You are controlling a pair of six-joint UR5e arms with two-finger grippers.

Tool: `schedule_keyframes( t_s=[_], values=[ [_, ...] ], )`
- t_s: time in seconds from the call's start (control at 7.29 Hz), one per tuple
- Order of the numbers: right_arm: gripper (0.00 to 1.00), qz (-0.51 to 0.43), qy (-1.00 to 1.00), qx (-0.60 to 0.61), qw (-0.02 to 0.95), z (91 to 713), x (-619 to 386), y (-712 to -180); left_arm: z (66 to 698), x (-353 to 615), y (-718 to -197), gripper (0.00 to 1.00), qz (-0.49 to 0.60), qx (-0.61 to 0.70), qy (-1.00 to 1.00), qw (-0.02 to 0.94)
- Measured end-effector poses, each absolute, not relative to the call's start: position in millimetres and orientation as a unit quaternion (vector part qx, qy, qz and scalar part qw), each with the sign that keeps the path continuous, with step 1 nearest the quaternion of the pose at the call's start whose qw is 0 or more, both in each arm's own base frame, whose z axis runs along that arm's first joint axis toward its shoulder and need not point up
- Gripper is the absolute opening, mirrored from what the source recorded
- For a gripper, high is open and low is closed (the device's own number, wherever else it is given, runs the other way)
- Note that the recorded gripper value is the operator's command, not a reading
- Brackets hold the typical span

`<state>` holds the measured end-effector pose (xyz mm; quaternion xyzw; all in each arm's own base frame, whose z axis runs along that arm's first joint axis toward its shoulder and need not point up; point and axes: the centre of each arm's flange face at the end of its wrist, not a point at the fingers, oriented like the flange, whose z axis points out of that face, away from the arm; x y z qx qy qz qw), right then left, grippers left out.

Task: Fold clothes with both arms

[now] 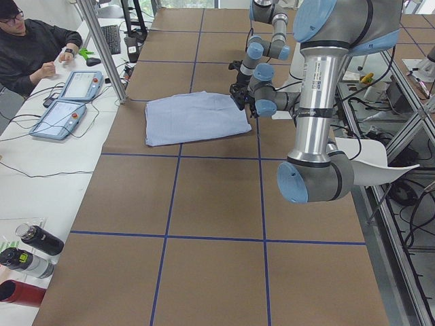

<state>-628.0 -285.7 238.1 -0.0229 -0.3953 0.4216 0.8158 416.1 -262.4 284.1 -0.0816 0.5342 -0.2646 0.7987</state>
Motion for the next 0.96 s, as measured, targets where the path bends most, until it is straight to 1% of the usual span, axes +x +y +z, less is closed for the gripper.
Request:
schedule_keyframes(
  t_s=[0.14,0.96],
  values=[
    [0.00,0.423,-0.395,-0.023,0.815,235.8,-631.6,-286.6,284.0,416.1,-262.3,1.00,-0.264,-0.082,0.534,0.799],
    [0.00,0.423,-0.421,-0.031,0.802,208.4,-614.3,-287.5,291.2,422.6,-257.9,1.00,-0.278,-0.093,0.526,0.799]
  ],
)
